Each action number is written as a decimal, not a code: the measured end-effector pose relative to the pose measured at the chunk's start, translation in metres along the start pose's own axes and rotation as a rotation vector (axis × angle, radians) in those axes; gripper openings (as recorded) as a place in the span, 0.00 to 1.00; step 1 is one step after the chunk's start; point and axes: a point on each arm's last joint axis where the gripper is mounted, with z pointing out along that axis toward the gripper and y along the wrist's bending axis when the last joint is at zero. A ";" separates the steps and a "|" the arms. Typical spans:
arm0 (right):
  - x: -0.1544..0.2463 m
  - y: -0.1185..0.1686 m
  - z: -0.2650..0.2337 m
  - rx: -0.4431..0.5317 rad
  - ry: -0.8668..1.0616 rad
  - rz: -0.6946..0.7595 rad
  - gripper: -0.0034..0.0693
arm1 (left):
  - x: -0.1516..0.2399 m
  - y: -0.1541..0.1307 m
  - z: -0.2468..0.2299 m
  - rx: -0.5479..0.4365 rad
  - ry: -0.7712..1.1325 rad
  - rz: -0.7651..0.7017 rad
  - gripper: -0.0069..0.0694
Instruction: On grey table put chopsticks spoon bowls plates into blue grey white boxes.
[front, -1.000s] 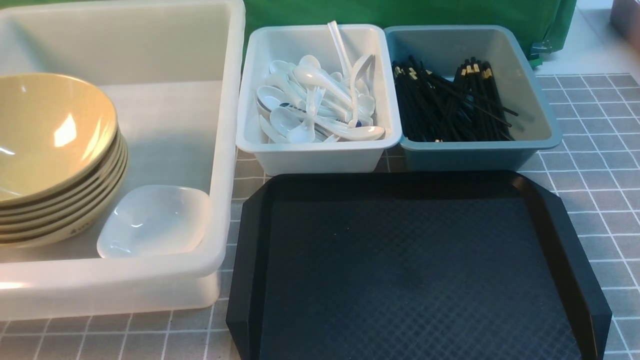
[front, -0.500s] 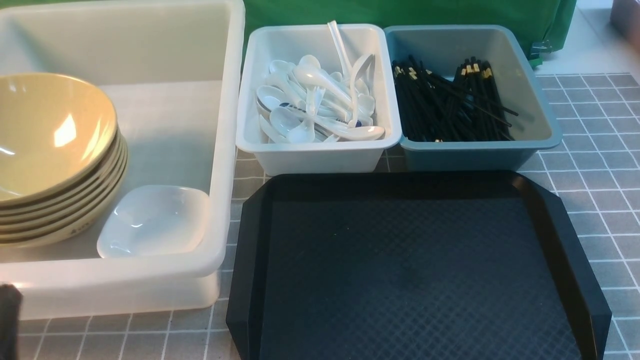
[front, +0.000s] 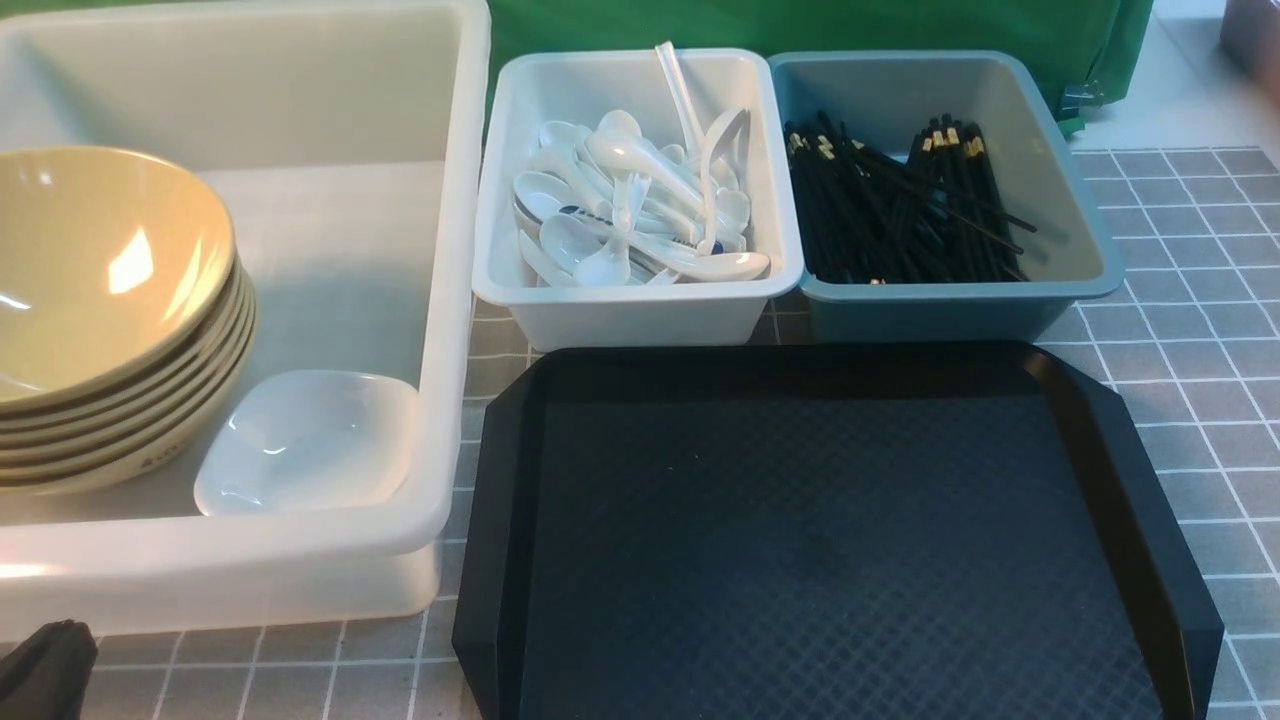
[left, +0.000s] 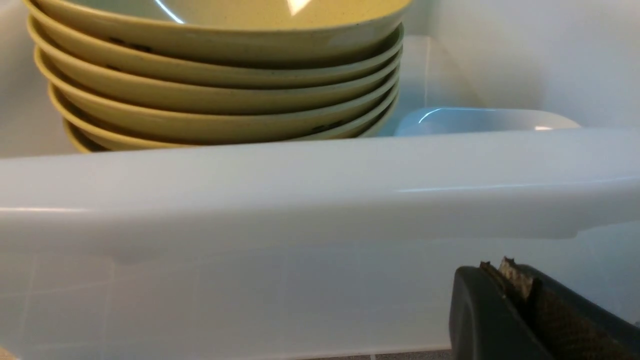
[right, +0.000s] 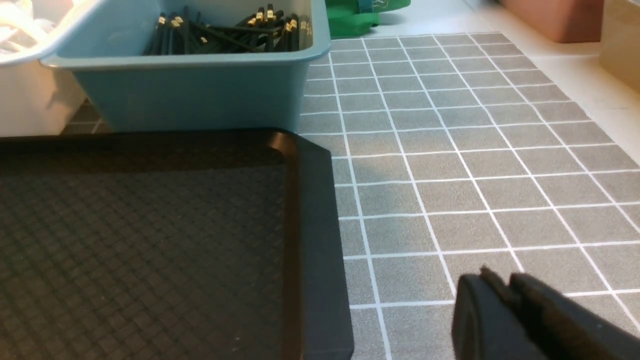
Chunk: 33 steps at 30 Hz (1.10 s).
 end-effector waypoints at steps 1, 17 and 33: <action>0.000 0.000 0.000 0.000 0.000 0.000 0.19 | 0.000 0.000 0.000 0.000 0.001 0.000 0.08; 0.000 0.000 0.000 0.000 0.000 0.000 0.21 | 0.000 0.000 0.000 0.000 0.001 0.000 0.08; 0.000 0.000 0.000 0.000 0.000 0.000 0.23 | 0.000 0.000 0.000 0.000 0.001 0.000 0.08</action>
